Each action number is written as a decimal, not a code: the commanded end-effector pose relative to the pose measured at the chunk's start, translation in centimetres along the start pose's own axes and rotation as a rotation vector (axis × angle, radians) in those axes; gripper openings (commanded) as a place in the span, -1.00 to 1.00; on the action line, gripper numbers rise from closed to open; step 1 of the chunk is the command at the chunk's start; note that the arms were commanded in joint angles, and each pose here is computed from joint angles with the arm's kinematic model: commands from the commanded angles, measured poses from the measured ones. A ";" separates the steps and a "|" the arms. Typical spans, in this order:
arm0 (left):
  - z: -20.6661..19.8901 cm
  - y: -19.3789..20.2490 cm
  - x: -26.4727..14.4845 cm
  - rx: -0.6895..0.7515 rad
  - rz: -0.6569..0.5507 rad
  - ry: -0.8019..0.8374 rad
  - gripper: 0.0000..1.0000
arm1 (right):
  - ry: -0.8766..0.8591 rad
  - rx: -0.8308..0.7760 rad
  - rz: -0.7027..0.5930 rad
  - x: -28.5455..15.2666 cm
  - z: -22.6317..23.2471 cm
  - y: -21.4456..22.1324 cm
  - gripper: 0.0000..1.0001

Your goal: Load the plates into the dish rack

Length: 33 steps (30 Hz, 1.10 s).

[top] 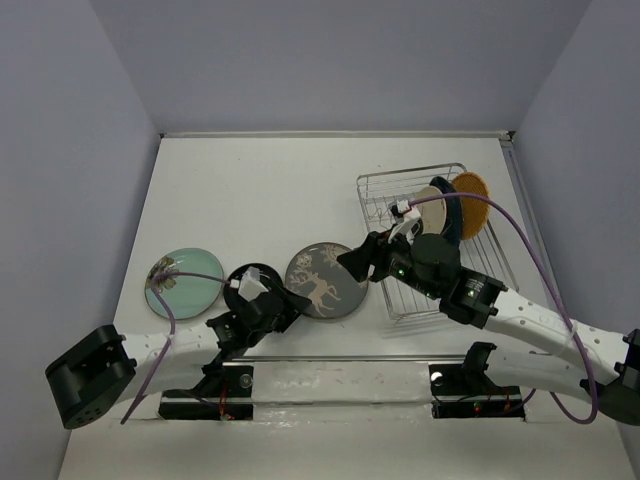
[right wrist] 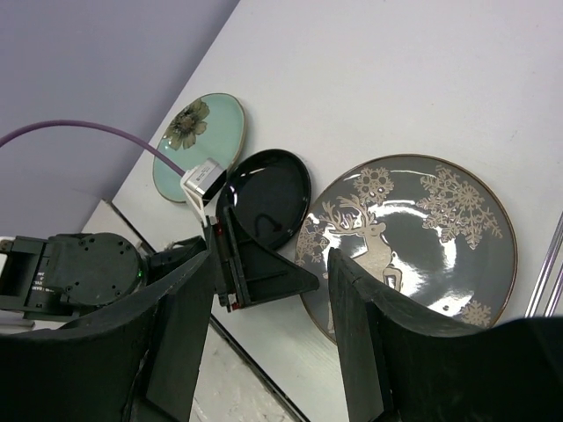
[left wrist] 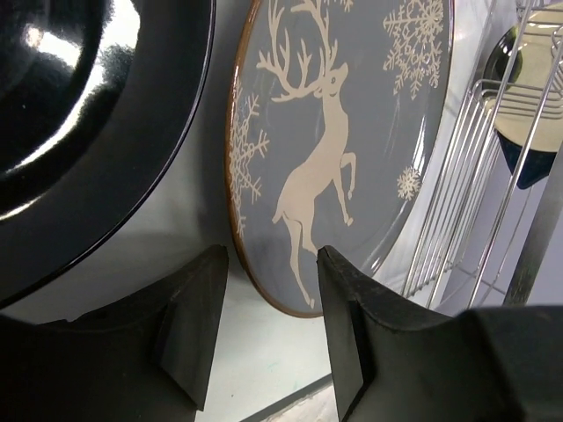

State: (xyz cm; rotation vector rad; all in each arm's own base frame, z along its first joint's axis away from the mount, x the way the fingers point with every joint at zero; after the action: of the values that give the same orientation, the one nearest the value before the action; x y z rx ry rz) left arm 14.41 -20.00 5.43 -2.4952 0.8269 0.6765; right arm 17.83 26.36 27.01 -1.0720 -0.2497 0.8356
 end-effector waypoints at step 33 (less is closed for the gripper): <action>-7.8 -4.4 -0.9 0.087 -0.306 0.256 -0.89 | -0.072 -0.026 -0.050 -1.0 1.0 -1.1 0.19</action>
State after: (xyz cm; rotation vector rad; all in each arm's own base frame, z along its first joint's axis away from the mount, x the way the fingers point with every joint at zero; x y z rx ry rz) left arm 17.15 -20.59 8.27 -2.4929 0.6607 0.4485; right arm 17.06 25.77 26.39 -1.0792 -0.2733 0.8574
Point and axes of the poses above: each gripper's point midway between its finger pads, its own x axis out along the fingers, its own z axis along the line the jaws close on, y = z × x, the point moved 4 cm from there along -x, back along the fingers, and after that the axes turned 2 degrees about -x, right-handed, at the moved point
